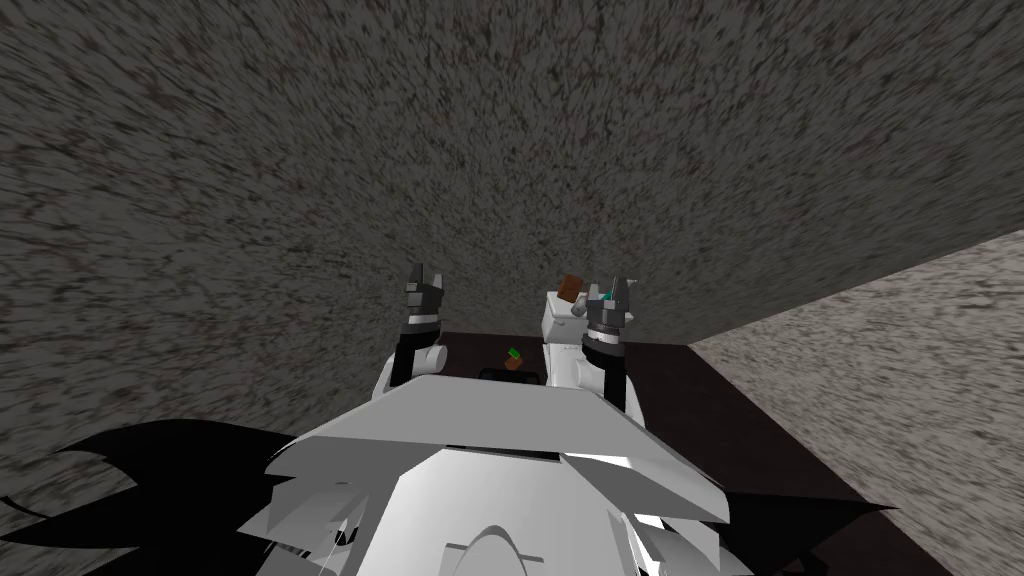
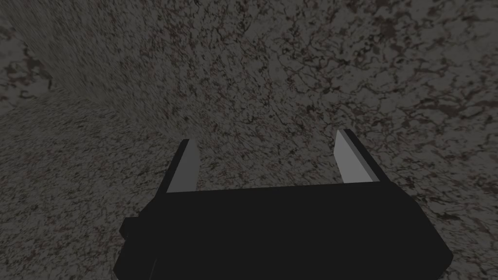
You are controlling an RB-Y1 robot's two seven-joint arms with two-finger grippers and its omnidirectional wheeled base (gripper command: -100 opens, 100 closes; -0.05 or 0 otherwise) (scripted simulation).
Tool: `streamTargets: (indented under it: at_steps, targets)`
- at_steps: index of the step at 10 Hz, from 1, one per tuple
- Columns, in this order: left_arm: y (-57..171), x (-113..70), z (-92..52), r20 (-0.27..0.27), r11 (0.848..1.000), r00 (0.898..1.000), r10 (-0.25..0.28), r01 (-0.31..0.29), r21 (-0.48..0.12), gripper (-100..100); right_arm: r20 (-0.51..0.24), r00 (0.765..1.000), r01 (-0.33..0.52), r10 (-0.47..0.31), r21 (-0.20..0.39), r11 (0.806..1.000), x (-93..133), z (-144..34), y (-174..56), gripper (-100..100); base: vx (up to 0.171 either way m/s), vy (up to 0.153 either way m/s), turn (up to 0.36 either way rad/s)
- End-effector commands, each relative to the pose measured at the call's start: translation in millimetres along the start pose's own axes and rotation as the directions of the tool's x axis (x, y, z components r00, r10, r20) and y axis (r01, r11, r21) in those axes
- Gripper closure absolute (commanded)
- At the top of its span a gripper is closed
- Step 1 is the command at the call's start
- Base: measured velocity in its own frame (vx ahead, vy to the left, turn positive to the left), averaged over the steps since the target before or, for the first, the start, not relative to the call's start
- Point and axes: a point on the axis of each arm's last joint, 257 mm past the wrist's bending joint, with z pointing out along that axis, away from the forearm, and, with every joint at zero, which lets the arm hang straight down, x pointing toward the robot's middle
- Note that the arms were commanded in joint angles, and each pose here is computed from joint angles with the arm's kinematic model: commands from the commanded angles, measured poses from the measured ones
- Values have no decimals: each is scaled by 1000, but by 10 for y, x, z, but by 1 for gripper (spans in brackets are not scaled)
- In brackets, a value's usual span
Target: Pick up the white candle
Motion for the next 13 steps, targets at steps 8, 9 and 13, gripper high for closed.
streamTargets:
  at_steps: [8, 9, 13]
  targets:
    - [0, 0, 0, 0, 1000, 1000, 0, 0, 0, 0, -261, 964, 74, -43, 109, 991, 334, -439, -560, -100, -17, -48, 39]
    - [0, 0, 0, 0, 1000, 1000, 0, 0, 0, 0, -296, 954, 84, -41, 132, 988, 371, -549, -670, -100, -24, -65, 72]
    - [0, 0, 0, 0, 1000, 1000, 0, 0, 0, 0, -404, 914, 128, -46, 177, 976, 440, -829, -905, -100, -16, -46, 46]
